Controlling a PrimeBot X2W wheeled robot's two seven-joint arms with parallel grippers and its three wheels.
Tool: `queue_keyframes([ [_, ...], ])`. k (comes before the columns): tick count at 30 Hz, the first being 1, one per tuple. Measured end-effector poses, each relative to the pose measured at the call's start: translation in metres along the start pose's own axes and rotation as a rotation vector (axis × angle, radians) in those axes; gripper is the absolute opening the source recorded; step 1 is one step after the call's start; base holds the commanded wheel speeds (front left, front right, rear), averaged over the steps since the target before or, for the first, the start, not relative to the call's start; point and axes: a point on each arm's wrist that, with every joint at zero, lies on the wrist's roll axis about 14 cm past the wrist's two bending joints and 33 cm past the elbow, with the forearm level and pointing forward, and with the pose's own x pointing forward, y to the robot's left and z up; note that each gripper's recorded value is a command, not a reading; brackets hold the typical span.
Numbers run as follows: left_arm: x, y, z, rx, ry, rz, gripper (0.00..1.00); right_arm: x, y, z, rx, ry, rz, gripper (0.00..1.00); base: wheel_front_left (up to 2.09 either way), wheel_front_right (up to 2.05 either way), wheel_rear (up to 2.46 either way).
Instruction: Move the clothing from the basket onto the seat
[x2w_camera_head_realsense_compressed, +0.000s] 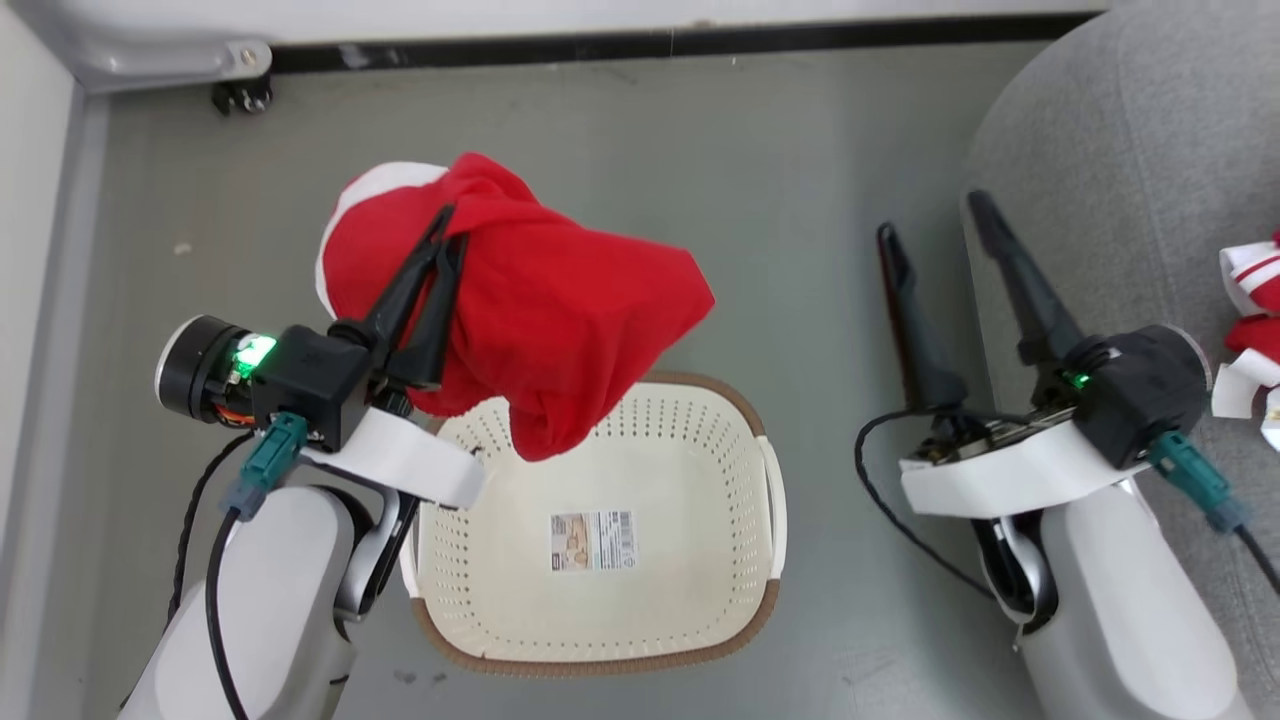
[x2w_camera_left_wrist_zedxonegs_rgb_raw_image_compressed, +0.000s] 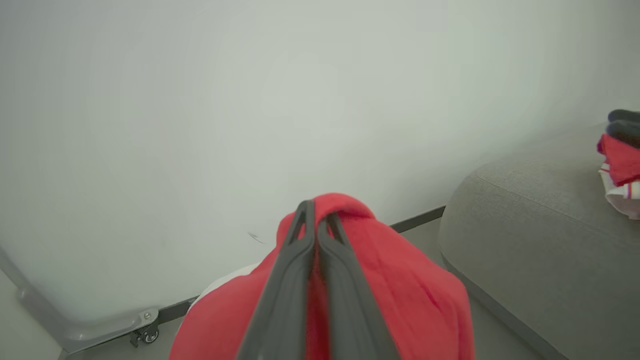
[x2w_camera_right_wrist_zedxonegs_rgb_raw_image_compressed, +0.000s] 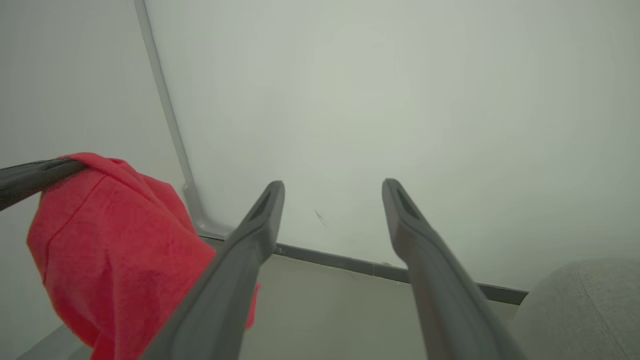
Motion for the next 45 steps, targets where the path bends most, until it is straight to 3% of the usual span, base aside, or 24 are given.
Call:
queue_keyframes([
  [16, -0.024, -0.027, 0.045, 0.035, -0.066, -0.159, 0.0, -0.025, 0.046, 0.029, 0.015, -0.017, 0.148, 1.0, 0.0, 0.0, 0.0],
  [27, -0.043, -0.036, 0.061, 0.042, -0.069, -0.204, 0.0, -0.055, 0.082, 0.025, -0.025, 0.075, 0.303, 1.0, 0.0, 0.0, 0.0],
  [45, -0.068, -0.077, 0.097, 0.14, -0.123, -0.368, 0.0, -0.098, 0.102, 0.031, -0.1, 0.184, 0.458, 1.0, 0.0, 0.0, 0.0],
])
